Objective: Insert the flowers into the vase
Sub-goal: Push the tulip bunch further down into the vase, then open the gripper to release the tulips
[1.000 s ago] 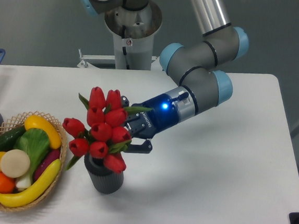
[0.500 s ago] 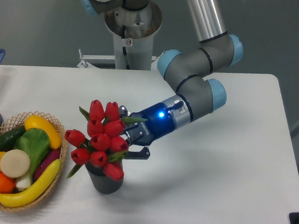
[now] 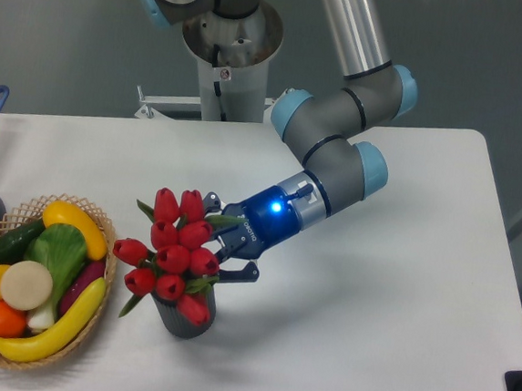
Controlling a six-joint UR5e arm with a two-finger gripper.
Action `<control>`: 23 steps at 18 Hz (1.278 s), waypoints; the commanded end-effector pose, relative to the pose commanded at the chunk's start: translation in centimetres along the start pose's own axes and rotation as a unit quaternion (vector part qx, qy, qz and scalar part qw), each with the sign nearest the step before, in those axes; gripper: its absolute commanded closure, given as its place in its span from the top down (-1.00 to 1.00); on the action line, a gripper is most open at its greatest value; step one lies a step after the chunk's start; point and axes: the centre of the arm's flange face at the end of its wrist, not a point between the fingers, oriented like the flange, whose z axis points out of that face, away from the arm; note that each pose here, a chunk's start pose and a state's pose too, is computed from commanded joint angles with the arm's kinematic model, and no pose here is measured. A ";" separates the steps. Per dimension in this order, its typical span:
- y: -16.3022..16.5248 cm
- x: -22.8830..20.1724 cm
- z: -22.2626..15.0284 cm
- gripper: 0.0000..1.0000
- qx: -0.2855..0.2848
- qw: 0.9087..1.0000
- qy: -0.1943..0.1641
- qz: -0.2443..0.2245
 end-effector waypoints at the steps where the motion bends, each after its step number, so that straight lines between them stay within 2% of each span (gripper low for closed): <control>1: 0.1 0.0 0.0 -0.26 0.000 1.000 0.000 0.000; 9: 0.9 -0.2 -0.1 -0.08 0.000 1.000 -0.001 -0.001; 11: 0.9 -0.2 -0.3 0.10 0.000 1.000 -0.002 0.003; 13: 0.9 -0.3 -0.5 0.19 0.001 1.000 -0.004 0.004; 14: 0.9 -0.3 -0.5 0.41 0.001 1.000 -0.004 0.004; 15: 0.9 -0.4 -0.6 0.51 0.000 1.000 -0.005 0.004; 17: 1.0 -0.5 -0.9 0.53 0.000 1.000 -0.008 0.003; 20: 0.7 -0.4 -1.0 0.92 -0.004 1.000 -0.010 0.007; 21: 0.6 -0.5 -1.3 0.99 -0.007 1.000 -0.012 0.008; 23: 0.7 -0.7 -1.8 0.99 -0.028 0.999 -0.020 0.014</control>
